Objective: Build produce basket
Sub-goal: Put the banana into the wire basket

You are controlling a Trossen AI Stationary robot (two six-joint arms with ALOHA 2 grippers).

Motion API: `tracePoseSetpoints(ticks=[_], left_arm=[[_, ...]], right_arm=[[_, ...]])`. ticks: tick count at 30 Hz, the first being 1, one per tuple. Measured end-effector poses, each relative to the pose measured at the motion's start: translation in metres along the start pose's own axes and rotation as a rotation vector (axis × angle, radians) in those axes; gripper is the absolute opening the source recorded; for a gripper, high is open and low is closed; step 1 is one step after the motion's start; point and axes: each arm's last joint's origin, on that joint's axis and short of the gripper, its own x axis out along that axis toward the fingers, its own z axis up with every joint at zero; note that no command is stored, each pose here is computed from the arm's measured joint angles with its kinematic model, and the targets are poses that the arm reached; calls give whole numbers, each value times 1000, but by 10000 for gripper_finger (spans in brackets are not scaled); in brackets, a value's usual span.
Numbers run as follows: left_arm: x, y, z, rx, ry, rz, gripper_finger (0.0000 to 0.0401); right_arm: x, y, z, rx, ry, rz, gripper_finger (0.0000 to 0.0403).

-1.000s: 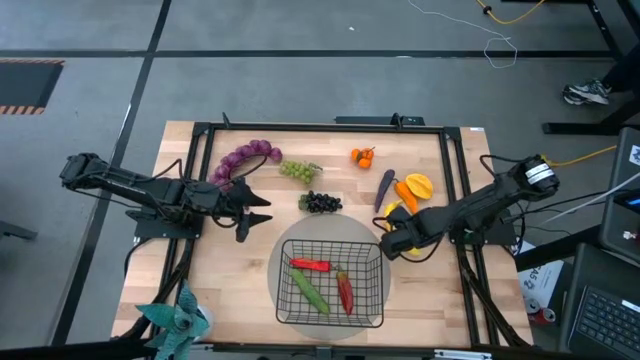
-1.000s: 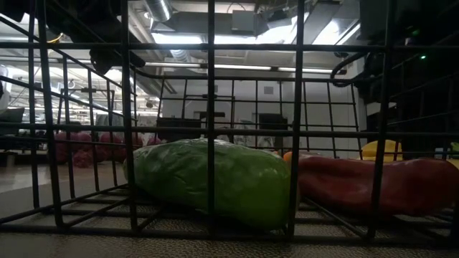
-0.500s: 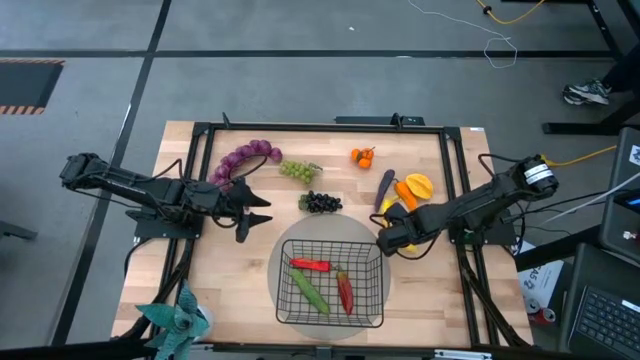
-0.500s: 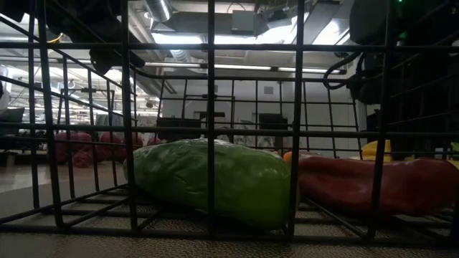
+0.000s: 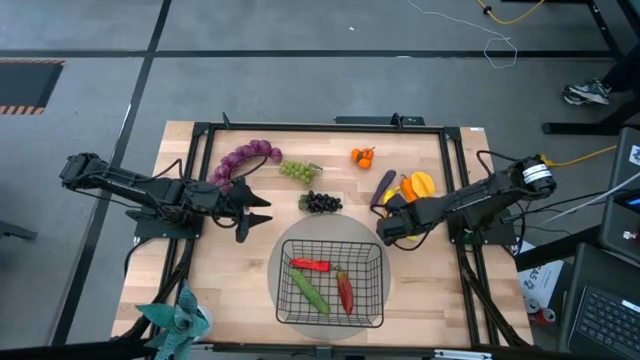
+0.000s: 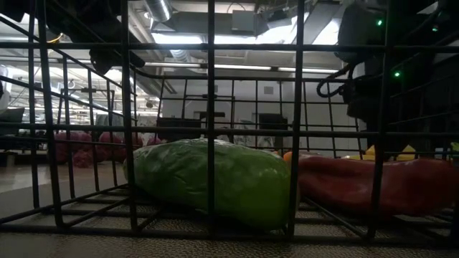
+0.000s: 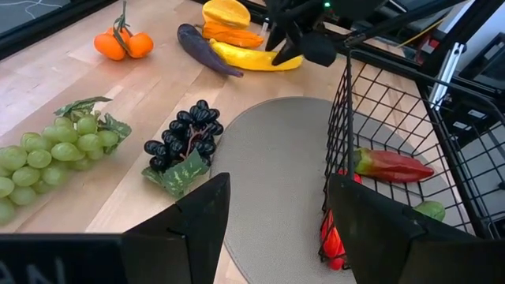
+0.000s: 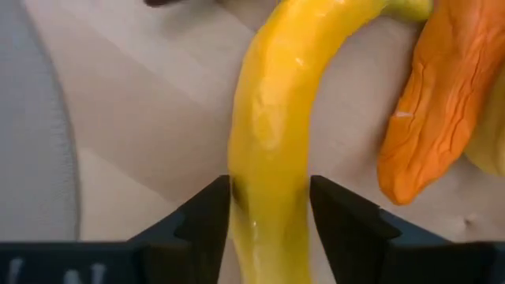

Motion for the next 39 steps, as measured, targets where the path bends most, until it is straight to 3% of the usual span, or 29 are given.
tracePoseSetpoints(ticks=[4, 7, 10, 15, 23, 28, 32, 39], left_arm=[[0, 0, -1, 3, 10, 4, 210], [0, 1, -2, 5, 18, 8, 210], [0, 1, -2, 6, 20, 9, 210], [0, 1, -2, 5, 20, 8, 210], [0, 1, -2, 4, 20, 9, 210], [0, 1, -2, 3, 20, 8, 210], [0, 1, -2, 3, 20, 8, 210], [0, 1, -2, 3, 19, 8, 210]], right_arm=[[5, -3, 3, 25, 10, -3, 219], [7, -4, 4, 44, 31, 13, 225], [8, -3, 7, 66, 74, 53, 197], [9, -4, 11, 88, 90, 64, 114], [7, -6, 20, 113, 84, 62, 114], [-19, 3, 35, 41, 35, 137, 114], [-54, 10, 56, -14, -106, 175, 114], [-118, 33, 84, -272, -340, 374, 114]])
